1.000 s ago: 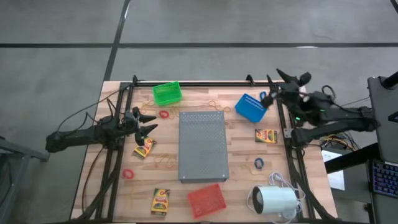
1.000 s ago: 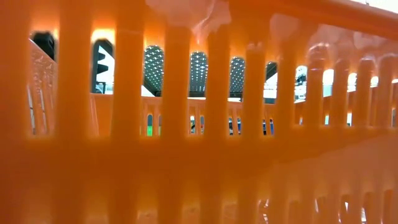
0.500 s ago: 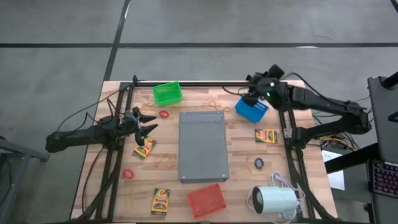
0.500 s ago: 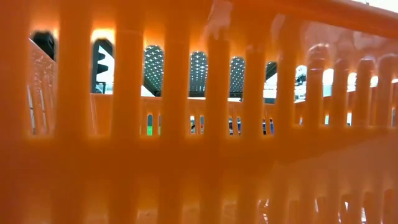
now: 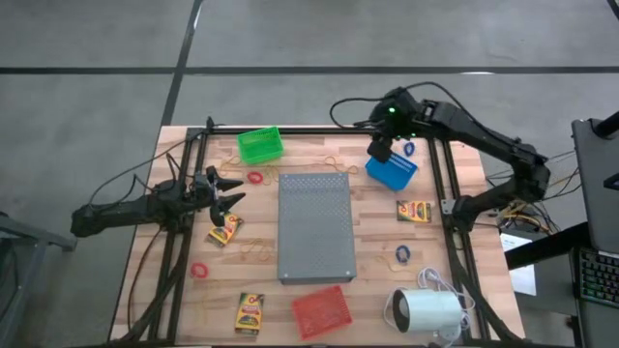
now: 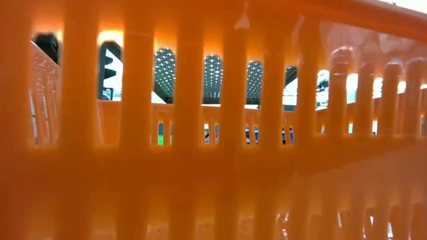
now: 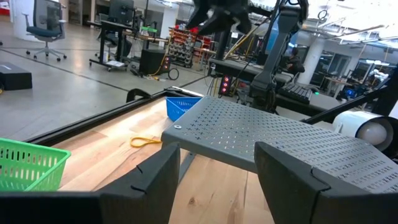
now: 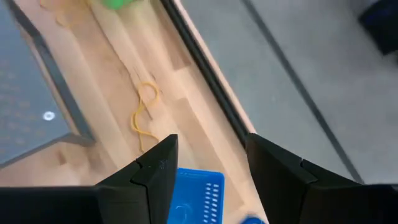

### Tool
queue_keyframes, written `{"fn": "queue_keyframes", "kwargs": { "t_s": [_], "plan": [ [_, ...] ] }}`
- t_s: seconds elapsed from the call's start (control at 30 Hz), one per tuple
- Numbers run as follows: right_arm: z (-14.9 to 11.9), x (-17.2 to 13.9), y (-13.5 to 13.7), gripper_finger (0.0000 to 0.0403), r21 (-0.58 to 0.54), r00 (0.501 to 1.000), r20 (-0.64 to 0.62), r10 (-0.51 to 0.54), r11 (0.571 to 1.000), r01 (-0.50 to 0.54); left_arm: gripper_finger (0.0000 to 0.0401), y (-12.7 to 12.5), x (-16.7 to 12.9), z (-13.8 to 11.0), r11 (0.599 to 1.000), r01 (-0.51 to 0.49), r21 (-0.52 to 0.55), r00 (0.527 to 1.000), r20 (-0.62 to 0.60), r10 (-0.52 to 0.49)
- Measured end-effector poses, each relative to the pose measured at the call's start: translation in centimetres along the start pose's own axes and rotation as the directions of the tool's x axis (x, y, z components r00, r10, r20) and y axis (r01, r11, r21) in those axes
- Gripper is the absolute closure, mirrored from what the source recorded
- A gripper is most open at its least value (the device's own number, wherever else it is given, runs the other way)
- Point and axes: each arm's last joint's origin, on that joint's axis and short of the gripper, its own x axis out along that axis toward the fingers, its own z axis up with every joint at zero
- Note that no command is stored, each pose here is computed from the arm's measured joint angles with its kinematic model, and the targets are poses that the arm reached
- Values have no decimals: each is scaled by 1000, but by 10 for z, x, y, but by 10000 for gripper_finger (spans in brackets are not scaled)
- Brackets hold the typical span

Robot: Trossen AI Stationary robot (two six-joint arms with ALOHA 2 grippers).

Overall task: Pick & Place Office Desk Supplies
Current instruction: Put the yellow rubber band into the blue basket

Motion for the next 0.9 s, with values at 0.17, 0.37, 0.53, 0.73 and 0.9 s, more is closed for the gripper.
{"fn": "queue_keyframes", "kwargs": {
  "t_s": [0.17, 0.37, 0.53, 0.73, 0.9],
  "plan": [
    [2, 36, 2, 216, -72, 995, -104, -1, 997, -6, 189, 0, 0, 0, 1000, 0, 0, 1000, 0, 0],
    [2, 71, 7, 216, -218, 980, -195, 39, 972, -83, 189, 0, 0, 0, 1000, 0, 0, 1000, 1, 0],
    [0, 92, -4, 216, -145, 958, -224, 177, 966, -212, 189, 0, 0, 0, 1000, 0, 0, 1000, 0, 0],
    [-3, 119, -7, 216, -153, 933, -251, 258, 941, -302, 189, 0, 0, 0, 1000, 0, 0, 1000, 0, 0],
    [-3, 140, 4, 216, -213, 924, -268, 273, 918, -333, 189, 0, 0, 0, 1000, 0, 0, 1000, 1, 0]
  ]
}}
